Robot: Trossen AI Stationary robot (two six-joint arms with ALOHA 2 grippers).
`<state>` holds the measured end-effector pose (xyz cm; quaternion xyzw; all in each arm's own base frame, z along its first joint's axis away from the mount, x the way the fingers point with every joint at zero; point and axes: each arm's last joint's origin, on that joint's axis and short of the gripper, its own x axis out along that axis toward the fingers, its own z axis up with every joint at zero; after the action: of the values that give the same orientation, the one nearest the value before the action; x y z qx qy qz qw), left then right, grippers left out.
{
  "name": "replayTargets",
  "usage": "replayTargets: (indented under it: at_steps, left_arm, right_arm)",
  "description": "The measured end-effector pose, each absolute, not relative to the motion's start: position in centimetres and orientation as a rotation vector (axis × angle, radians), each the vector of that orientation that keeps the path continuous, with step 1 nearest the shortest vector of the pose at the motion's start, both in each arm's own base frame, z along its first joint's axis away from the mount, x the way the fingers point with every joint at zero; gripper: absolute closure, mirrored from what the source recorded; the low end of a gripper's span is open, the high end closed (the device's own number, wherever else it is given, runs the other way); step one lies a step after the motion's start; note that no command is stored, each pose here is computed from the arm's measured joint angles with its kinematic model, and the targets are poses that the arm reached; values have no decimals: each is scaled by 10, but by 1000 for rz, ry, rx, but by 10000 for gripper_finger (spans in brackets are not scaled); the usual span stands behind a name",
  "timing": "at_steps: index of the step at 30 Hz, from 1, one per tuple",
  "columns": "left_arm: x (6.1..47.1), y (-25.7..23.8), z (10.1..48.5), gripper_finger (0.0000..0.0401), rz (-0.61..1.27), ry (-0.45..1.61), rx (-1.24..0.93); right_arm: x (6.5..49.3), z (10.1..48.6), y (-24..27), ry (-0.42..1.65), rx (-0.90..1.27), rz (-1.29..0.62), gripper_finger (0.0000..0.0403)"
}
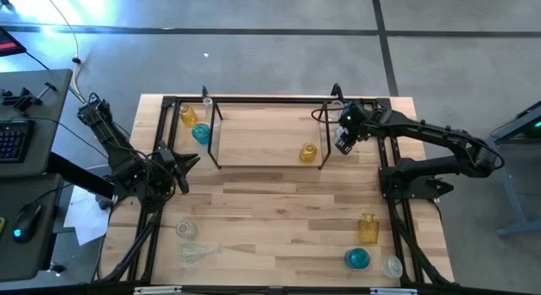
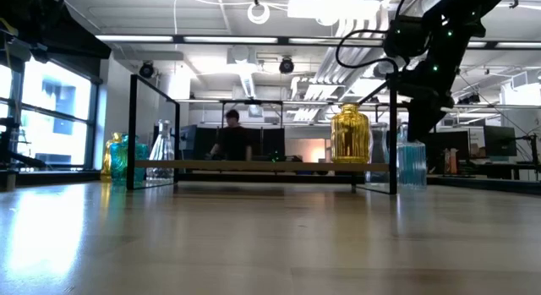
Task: Sort vases onto shelf
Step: Put the transparent vase on the shelf
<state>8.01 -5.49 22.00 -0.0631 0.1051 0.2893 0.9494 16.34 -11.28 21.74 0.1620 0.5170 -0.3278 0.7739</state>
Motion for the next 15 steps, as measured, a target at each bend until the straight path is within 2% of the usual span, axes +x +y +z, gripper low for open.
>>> replayTargets:
  at_steps: [7, 15]
  left_arm:
    - [80, -55, 220, 345, 588, 214, -129]
    - [80, -55, 220, 345, 589, 213, -128]
  right_arm:
    - [164, 221, -113, 1079, 336, -709, 181]
    - [156, 237, -109, 976, 307, -733, 174]
